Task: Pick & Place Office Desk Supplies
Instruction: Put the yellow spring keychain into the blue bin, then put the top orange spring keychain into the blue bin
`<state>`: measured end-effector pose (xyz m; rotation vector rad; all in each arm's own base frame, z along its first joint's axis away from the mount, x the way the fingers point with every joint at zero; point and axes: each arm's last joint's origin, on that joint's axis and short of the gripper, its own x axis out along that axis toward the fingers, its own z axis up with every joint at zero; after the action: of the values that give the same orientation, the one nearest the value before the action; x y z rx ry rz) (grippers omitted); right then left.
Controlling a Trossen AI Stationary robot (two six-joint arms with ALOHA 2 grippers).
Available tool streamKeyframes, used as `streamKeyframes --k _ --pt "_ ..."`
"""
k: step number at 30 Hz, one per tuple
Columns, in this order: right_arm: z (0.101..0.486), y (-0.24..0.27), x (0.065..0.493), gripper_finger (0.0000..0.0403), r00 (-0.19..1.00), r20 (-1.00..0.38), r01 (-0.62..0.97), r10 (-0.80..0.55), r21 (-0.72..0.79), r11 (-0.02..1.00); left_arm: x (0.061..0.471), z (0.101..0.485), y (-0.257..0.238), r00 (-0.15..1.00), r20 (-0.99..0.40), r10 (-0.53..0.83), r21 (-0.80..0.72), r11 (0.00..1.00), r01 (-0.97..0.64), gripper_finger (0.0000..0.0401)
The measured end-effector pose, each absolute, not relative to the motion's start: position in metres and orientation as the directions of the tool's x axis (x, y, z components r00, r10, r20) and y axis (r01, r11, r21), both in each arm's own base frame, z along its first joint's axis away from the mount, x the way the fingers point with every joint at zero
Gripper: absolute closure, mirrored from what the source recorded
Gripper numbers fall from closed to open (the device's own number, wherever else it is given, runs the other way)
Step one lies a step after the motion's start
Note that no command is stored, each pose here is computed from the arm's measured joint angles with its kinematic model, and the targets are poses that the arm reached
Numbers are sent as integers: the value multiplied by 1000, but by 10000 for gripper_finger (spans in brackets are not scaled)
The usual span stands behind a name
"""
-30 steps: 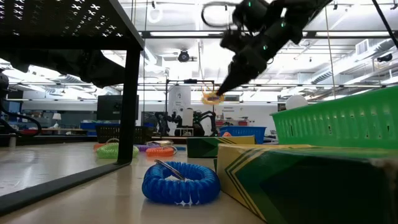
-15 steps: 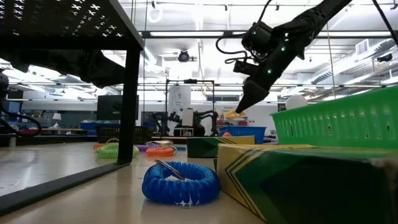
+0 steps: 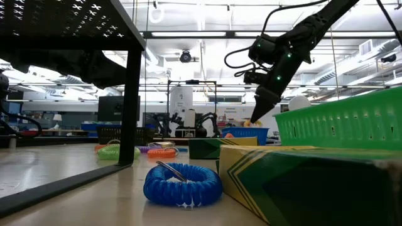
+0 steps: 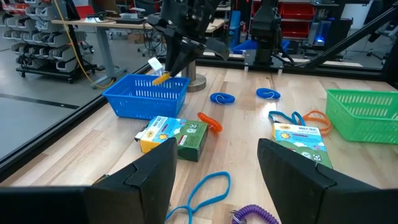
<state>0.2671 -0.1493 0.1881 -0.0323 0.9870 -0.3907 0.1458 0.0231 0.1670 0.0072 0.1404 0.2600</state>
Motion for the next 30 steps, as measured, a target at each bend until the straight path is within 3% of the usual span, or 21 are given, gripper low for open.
streamKeyframes --k 9,21,30 --pt "188 -148 268 285 516 -807 253 -286 -175 952 146 167 23 957 -138 257 26 966 -256 170" --pt "189 -146 270 257 549 -800 218 -240 -141 966 146 167 23 957 -138 257 26 966 -256 170" --pt "189 -112 285 238 624 -781 1 -26 -32 999 146 167 23 957 -138 256 26 967 -255 170"
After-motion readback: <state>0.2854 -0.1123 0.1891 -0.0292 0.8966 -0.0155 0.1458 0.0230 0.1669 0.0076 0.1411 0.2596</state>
